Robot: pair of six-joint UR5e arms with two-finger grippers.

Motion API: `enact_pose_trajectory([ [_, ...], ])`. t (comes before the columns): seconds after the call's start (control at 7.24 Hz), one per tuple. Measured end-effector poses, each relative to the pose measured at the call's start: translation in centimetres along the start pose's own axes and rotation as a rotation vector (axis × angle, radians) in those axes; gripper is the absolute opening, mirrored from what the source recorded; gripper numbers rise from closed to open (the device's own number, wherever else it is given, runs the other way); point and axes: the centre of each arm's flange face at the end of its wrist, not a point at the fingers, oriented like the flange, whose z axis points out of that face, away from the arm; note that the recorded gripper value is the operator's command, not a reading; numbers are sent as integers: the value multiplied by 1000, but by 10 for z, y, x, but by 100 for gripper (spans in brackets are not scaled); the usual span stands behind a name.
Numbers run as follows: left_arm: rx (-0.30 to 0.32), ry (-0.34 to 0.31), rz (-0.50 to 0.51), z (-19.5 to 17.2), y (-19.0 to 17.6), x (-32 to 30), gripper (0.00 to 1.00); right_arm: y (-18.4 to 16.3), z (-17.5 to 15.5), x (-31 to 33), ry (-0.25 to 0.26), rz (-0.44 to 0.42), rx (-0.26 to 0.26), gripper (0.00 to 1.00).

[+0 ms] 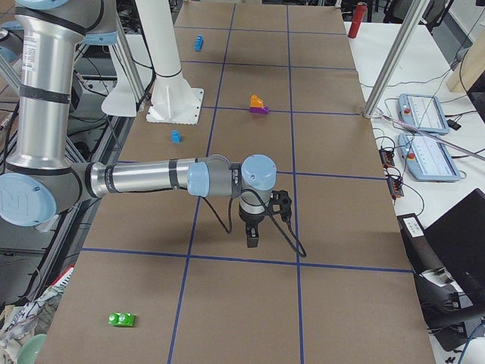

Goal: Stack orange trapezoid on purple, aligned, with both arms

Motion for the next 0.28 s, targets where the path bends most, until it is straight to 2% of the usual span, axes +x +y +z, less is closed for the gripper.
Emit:
enact_pose_trajectory([
  [0.28, 7, -24, -8, -3, -3, -4, 100, 7, 0, 8, 0, -33, 0, 100],
])
